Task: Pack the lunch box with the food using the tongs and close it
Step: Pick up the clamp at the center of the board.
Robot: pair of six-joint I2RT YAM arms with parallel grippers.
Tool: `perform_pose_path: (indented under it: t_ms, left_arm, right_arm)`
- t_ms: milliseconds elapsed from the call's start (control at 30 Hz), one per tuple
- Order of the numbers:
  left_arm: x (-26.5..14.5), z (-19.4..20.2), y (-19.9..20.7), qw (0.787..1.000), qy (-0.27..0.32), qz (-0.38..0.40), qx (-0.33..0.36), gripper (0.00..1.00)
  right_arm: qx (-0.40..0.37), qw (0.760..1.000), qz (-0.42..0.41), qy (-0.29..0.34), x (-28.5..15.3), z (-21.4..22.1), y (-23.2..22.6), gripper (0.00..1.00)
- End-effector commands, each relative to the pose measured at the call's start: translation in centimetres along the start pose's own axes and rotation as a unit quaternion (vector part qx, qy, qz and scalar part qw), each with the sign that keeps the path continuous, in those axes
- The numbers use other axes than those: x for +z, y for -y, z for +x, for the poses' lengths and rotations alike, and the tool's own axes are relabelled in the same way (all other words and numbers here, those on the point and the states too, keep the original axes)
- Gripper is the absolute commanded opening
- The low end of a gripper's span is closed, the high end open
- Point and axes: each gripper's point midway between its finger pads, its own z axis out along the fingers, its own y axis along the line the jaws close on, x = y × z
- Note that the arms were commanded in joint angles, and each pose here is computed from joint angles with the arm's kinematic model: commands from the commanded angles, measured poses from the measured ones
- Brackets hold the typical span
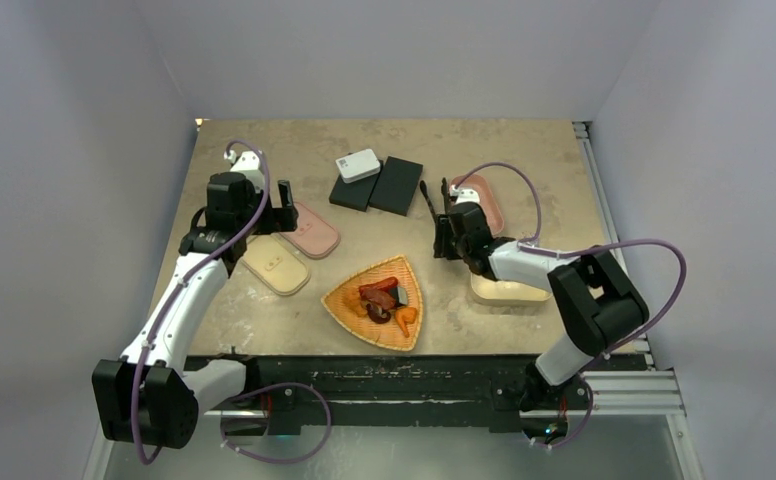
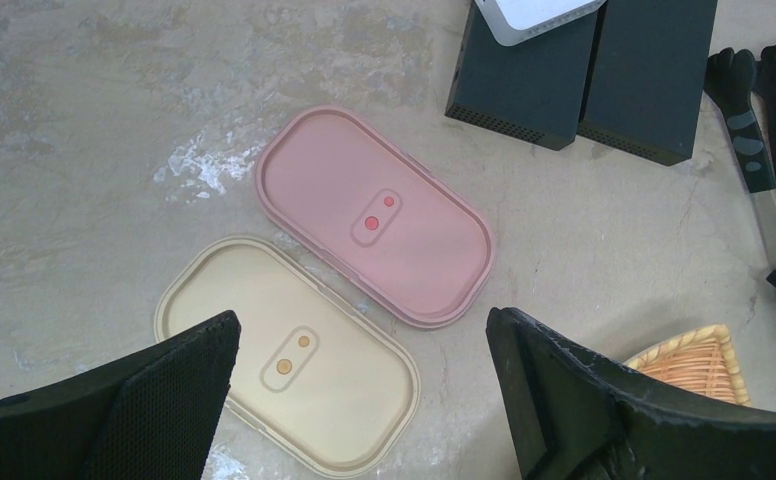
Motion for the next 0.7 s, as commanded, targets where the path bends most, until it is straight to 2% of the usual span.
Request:
perform_pose_path:
  t_ms: [0,200,667]
  left_arm:
    - [0.2,0.0,-0.1,1.0,0.001,0.001,0.006,0.94]
    - [0.3,0.1,-0.1,1.0,-0.001,0.001,0.007,0.94]
    - [0.4,0.3,0.3,1.0,-0.005,0.011,0.01,0.94]
  right_arm:
    - [0.007,0.999,0.017,0.048,-0.1,-2.8,-2.1,0.54]
    - [0.036,0.996,0.056,0.052,0.9,-2.9,-1.6,0.52]
    - [0.054,0.993,0.065,0.086,2.4,-4.2,-1.8,0.51]
